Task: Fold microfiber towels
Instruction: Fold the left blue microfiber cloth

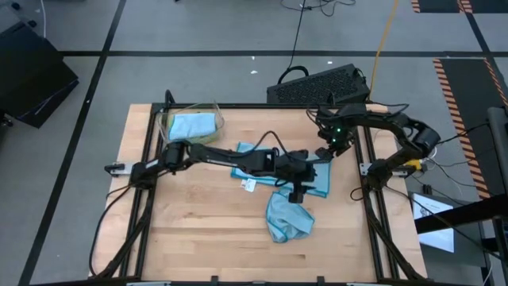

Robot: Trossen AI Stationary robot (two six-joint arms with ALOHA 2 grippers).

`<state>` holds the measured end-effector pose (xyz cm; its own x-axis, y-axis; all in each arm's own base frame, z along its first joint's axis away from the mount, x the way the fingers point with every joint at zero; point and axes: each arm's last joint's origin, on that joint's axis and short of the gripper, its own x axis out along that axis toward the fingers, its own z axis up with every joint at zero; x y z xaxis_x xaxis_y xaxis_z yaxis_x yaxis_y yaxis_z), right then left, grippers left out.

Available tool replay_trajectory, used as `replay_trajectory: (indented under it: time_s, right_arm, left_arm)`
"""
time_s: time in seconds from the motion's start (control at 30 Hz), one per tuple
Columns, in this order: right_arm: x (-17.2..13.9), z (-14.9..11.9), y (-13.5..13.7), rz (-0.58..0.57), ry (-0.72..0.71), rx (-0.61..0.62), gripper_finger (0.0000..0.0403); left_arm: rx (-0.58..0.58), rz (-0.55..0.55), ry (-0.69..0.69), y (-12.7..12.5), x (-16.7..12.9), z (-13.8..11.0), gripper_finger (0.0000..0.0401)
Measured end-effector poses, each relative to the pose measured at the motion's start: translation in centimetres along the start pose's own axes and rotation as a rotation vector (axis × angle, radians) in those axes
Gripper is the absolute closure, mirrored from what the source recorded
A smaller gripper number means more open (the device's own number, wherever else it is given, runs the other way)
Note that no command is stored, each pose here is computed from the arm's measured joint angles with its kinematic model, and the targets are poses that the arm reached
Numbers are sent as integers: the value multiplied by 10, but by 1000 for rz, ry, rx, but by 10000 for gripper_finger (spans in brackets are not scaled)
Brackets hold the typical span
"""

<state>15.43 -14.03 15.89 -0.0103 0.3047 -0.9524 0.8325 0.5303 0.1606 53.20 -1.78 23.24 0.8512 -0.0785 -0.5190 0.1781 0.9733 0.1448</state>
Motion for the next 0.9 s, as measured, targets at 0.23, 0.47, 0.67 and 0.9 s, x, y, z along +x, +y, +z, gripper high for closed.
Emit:
replay_trajectory:
  time_s: [0.23,0.47,0.67,0.9]
  right_arm:
    - [1,-1,-1,59,-16,27,153]
    - [14,-5,-2,118,0,121,174]
    - [4,-16,-2,137,4,158,180]
    - [-18,-34,-2,181,-113,258,175]
  left_arm:
    - [7,-35,28,-11,20,-17,178]
    - [33,-105,-84,-20,58,-41,182]
    - [71,-16,-2,-22,72,-62,182]
    - [129,-52,-9,-25,87,-79,167]
